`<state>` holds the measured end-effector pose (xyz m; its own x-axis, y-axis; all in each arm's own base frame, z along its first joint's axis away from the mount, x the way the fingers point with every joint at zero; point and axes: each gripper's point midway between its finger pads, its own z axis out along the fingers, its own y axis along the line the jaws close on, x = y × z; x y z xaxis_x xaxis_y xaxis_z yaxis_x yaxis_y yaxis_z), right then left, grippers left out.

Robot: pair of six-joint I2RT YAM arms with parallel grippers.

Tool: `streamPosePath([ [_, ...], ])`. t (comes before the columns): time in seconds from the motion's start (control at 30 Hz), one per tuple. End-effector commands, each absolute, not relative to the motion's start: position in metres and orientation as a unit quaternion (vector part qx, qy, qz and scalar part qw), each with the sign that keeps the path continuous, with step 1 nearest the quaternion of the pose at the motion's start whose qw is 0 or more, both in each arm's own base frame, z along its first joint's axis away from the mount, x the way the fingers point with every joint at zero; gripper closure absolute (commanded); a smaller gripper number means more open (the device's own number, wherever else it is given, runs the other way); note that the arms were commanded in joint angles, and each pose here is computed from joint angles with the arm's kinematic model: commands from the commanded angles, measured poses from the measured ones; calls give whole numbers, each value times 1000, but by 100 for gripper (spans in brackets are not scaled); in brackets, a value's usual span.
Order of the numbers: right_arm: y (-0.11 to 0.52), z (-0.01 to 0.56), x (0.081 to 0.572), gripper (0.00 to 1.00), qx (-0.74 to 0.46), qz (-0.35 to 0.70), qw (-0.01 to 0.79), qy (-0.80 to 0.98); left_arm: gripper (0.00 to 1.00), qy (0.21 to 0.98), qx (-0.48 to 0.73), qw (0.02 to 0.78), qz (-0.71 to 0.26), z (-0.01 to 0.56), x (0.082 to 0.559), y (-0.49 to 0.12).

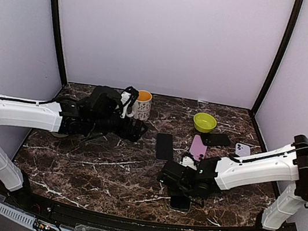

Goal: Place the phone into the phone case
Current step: Adjust the phone case at the corner of the board.

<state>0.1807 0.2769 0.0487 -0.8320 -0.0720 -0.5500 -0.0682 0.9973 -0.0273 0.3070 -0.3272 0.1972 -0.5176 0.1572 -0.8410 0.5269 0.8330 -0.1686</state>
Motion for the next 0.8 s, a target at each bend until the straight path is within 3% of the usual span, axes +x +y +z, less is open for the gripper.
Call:
streamPosePath([
  [0.0,262,35,176,80,-9,-23,271,962,1,845,211,446,-204,199,302,-324],
  [0.77,223,74,187,81,104,-29,318,942,2,846,222,436,-211,193,301,-330],
])
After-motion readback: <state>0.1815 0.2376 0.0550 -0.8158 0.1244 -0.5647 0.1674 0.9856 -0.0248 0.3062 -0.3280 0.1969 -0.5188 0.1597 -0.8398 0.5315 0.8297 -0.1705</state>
